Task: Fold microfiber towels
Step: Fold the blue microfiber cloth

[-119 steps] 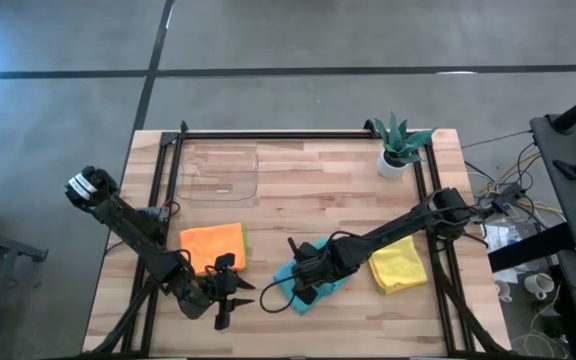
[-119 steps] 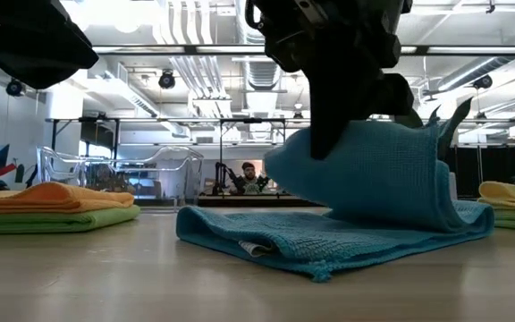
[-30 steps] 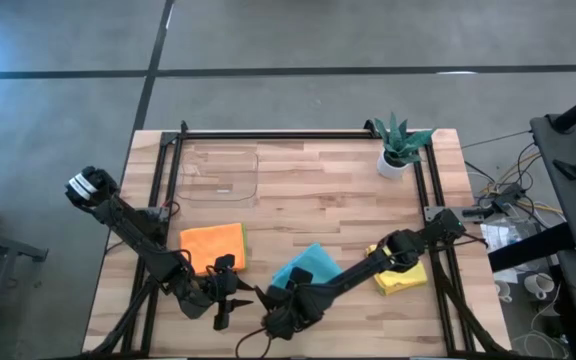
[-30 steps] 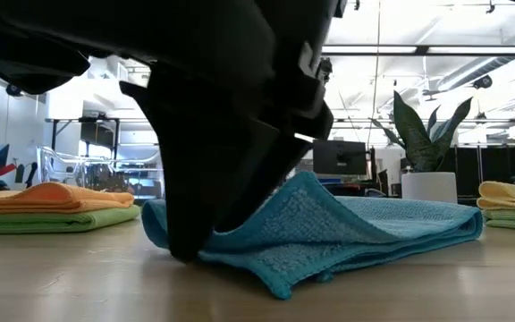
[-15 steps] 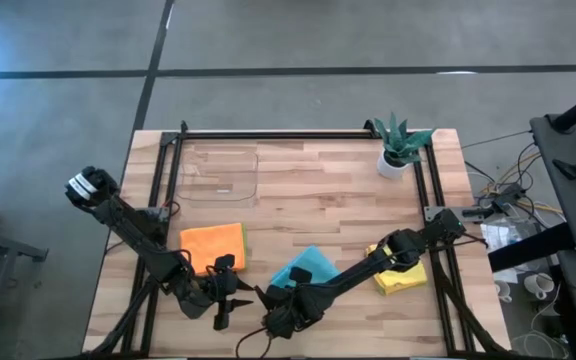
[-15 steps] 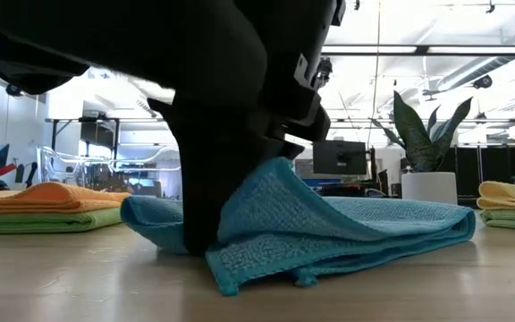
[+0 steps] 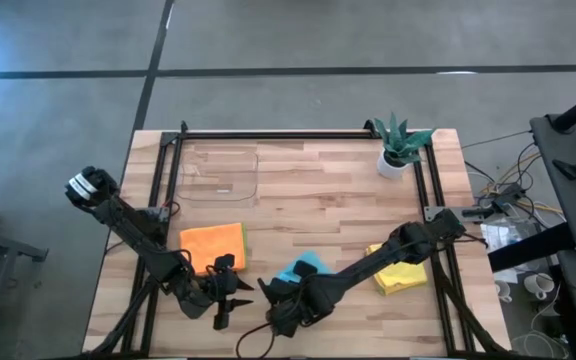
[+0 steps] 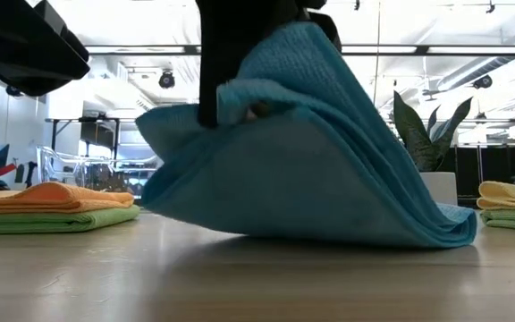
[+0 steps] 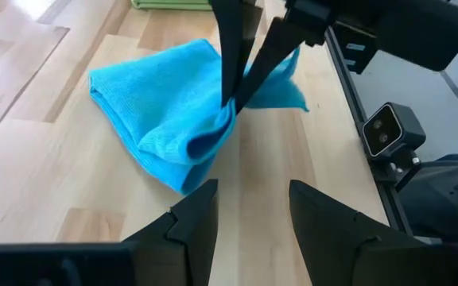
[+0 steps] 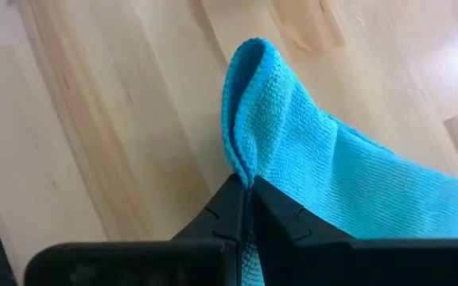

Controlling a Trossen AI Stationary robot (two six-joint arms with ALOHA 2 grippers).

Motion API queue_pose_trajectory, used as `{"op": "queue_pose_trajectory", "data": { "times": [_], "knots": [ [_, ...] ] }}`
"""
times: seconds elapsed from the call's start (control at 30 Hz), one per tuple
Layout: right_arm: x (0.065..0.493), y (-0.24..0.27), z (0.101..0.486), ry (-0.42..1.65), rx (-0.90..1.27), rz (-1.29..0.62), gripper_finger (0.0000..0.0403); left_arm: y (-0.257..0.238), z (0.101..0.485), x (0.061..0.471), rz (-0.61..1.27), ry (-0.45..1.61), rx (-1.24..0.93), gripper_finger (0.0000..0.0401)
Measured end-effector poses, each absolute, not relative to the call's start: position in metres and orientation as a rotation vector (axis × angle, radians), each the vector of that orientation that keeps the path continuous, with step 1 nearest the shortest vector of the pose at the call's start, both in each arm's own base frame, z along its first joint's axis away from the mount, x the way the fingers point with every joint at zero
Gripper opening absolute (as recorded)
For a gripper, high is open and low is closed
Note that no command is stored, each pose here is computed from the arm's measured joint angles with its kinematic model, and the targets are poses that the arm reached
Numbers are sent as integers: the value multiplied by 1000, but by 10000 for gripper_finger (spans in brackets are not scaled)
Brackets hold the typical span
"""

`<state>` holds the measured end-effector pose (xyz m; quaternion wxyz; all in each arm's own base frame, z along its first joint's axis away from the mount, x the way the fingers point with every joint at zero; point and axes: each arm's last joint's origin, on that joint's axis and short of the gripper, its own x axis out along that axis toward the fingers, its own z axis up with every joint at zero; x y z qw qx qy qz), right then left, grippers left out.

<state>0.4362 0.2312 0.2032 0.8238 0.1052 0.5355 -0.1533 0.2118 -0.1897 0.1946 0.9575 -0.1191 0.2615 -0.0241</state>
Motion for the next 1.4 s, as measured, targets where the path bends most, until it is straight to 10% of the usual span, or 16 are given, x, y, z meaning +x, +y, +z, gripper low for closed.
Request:
{"op": "queue_pose_trajectory", "data": {
  "times": [0.67, 0.93, 1.4],
  "knots": [
    [447, 238, 155, 1175, 181, -289, 86, -189, 193, 211, -47, 535, -238, 140],
    [448, 239, 159, 1168, 203, -299, 17, -189, 193, 211, -47, 535, -238, 140],
    [438, 233, 177, 1227, 219, -435, 14, -189, 193, 211, -47, 535, -238, 140]
  ]
}}
